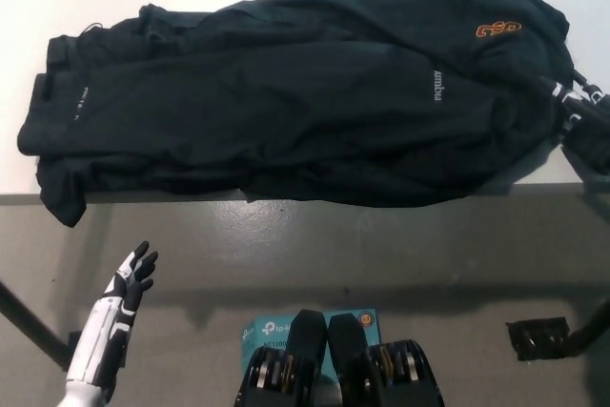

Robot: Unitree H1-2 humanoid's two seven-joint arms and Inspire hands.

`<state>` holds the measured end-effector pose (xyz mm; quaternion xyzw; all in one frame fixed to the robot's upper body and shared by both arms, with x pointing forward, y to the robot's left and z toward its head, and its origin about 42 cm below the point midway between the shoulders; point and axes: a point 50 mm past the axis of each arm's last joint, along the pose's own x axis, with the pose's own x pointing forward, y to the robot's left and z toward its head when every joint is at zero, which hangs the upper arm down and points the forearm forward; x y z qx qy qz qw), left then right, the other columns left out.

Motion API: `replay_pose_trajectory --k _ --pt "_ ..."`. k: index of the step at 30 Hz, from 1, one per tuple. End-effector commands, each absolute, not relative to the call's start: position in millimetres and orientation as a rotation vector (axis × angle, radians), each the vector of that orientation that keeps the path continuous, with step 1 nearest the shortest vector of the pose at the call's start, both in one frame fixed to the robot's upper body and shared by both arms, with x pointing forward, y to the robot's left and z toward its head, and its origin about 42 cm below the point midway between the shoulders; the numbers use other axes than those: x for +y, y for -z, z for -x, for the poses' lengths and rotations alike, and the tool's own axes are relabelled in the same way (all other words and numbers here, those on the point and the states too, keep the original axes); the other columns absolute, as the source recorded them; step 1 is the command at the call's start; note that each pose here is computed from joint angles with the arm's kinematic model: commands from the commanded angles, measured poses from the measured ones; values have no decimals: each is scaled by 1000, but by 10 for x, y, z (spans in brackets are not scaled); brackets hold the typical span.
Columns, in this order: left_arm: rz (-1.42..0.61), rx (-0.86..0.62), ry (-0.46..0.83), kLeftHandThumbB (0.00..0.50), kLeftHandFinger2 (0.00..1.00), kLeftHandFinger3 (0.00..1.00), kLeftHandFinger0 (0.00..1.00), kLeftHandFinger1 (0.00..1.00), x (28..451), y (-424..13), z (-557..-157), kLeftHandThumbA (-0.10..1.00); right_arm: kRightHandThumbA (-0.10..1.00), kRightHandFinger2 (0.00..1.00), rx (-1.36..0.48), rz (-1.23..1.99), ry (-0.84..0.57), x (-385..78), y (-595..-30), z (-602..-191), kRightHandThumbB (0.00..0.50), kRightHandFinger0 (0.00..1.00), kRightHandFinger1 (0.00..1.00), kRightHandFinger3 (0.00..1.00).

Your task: The robot grabs the right edges of the black jacket on the table, and folds it in half

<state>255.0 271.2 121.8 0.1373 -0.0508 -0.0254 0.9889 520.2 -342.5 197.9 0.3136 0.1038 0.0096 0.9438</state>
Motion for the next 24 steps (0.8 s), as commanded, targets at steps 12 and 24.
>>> replay_pose_trajectory --k 12,24 --pt "-316 -192 61 224 1000 1000 1000 1000 2722 -1419 -2645 1000 1000 1000 111 -831 -213 -2936 -2548 -5472 426 1000 1000 1000" --pt "-307 -207 67 233 1000 1000 1000 1000 2718 -1515 -2717 1000 1000 1000 169 -853 -226 -2662 -2287 -5477 395 1000 1000 1000"
